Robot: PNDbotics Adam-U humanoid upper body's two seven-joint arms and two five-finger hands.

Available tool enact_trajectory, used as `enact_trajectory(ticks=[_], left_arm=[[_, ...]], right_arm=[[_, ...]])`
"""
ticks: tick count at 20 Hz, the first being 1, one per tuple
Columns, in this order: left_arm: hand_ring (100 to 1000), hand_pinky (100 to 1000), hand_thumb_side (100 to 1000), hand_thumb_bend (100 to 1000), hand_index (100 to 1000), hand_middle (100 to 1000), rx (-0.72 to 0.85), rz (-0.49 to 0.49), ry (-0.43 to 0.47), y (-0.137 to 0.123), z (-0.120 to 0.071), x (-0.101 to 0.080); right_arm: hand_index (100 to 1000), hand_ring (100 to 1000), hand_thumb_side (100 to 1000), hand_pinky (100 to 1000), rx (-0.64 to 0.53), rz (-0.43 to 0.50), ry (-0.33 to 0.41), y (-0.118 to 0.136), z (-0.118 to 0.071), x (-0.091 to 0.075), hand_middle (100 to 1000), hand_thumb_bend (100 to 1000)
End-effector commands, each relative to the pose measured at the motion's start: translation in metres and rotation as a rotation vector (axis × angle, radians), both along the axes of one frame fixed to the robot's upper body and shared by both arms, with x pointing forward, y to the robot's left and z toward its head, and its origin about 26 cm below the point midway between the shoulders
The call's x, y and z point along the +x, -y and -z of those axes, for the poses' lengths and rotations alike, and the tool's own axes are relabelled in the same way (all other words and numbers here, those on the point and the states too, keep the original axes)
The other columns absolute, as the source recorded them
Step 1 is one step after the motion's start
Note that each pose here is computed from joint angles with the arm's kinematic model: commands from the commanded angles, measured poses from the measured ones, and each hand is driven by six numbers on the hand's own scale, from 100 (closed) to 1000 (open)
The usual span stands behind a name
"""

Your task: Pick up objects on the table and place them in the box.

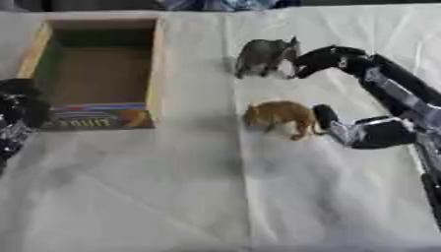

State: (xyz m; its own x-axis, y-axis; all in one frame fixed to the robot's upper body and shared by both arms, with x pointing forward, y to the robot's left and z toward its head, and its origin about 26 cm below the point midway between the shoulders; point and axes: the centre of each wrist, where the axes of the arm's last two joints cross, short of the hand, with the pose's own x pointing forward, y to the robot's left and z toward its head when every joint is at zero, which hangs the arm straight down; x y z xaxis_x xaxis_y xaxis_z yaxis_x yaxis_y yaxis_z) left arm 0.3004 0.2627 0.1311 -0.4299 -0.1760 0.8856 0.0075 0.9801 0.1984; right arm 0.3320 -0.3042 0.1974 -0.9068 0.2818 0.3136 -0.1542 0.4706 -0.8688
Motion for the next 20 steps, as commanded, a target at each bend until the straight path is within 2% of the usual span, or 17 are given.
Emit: enact_trajectory(ticks=[1,10,14,17,20], left_arm=[[576,520,402,772,716,578,0.018,0.005,0.018,-0.001,-0.005,0.0],[576,521,402,772,716,578,0.02,0.006,0.012,-0.001,-0.004,-0.001],[576,521,402,772,716,578,0.02,0.004,0.007,-0.002,-0.003,-0.001],[576,521,402,772,716,578,0.023,0.008,0.001,-0.002,-0.001,-0.002],[576,521,402,772,716,578,0.024,0.007,-0.003,-0.002,0.0,-0.002]], right_arm=[[923,780,347,884,-0.091,-0.039,0.061,0.004,-0.011,0.0,844,100],[924,780,341,879,-0.121,-0.039,0.077,0.007,-0.017,0.004,843,100],[925,778,381,877,-0.148,-0.043,0.075,0.008,-0.02,0.008,841,100],[924,772,465,872,-0.179,-0.049,0.056,0.009,-0.022,0.014,837,100],[923,769,486,868,-0.216,-0.057,0.037,0.01,-0.024,0.021,835,100]])
